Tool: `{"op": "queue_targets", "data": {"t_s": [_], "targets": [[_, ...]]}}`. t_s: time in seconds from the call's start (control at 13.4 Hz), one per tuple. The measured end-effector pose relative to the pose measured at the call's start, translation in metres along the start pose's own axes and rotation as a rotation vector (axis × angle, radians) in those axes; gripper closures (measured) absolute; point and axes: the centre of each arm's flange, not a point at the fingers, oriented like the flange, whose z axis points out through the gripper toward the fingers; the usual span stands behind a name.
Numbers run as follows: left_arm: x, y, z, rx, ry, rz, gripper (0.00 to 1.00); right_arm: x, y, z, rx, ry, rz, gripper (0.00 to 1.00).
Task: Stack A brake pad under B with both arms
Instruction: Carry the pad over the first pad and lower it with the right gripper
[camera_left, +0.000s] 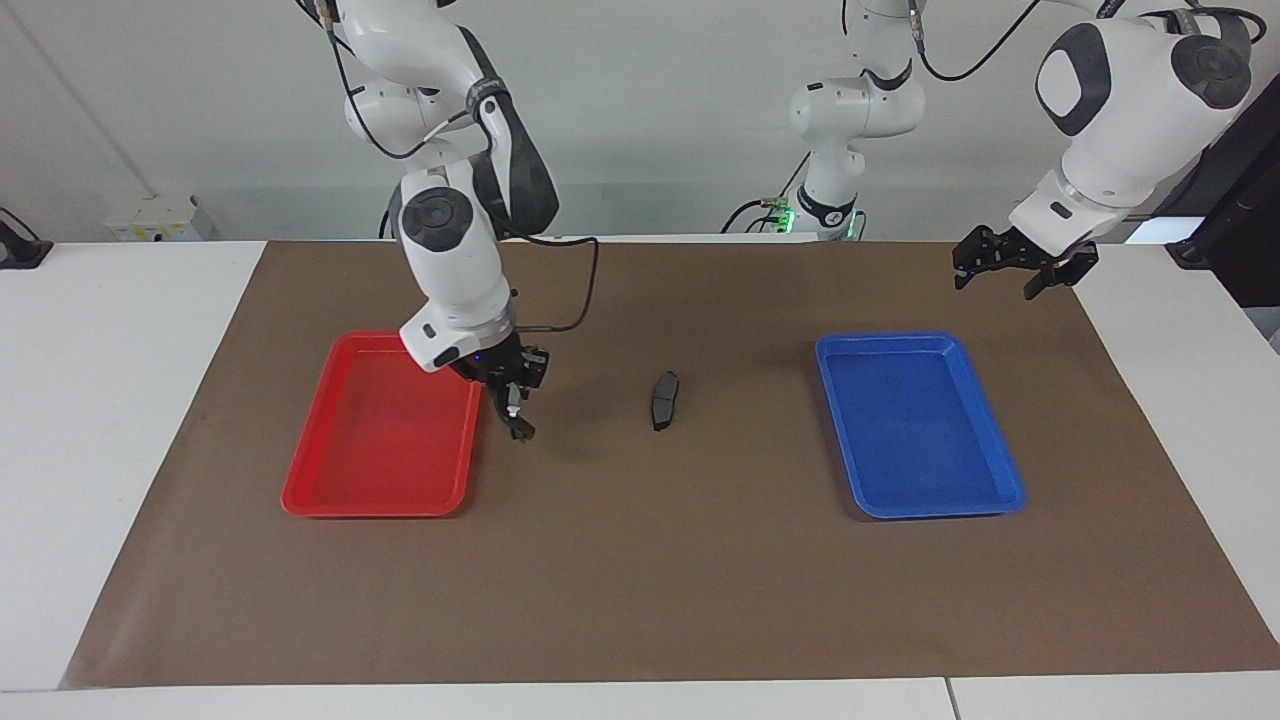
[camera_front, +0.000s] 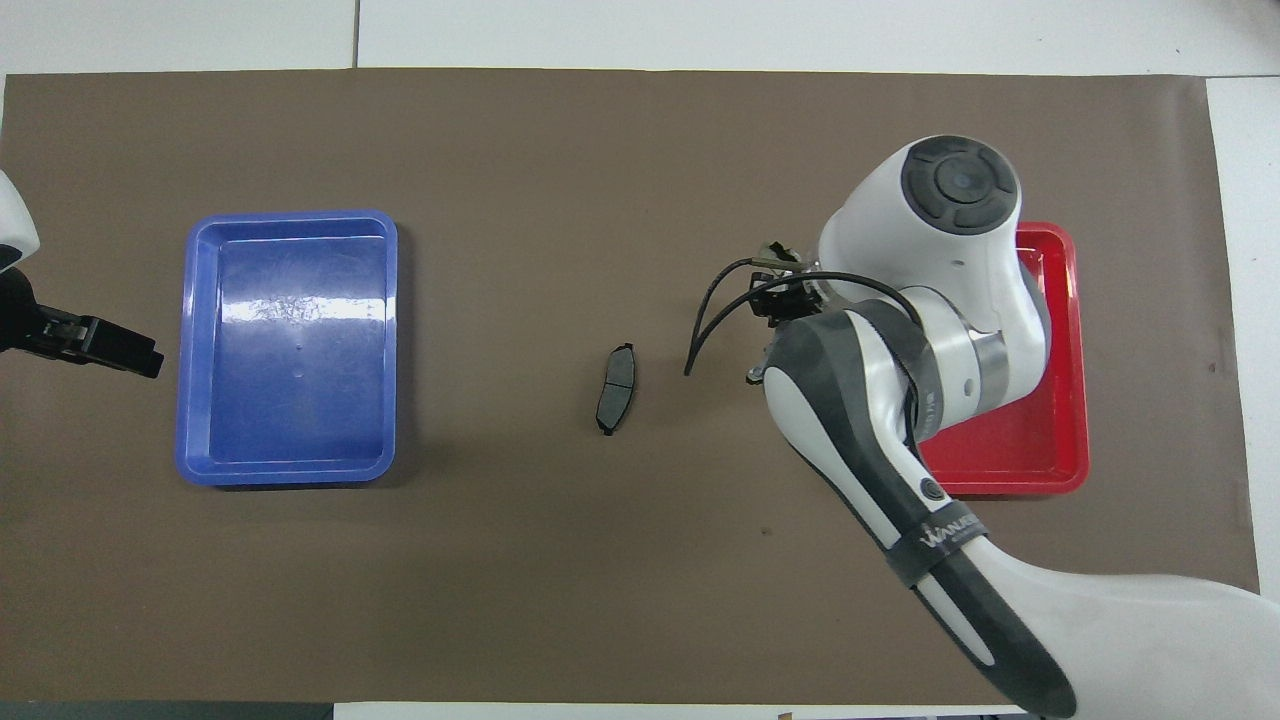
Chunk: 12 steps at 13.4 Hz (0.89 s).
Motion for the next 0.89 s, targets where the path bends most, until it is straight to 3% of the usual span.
{"op": "queue_targets", "data": {"t_s": [0.37,0.89], "targets": [[0.005,0.0,-0.004,0.01,0.044,-0.05,0.0,-0.016,-0.091,0.048,0.018,-0.023,0.068,0.57],[0.007,0.001,-0.013,0.014,0.073,-0.145,0.0,-0.059,-0.137,0.092,0.007,-0.035,-0.015,0.57]]}}
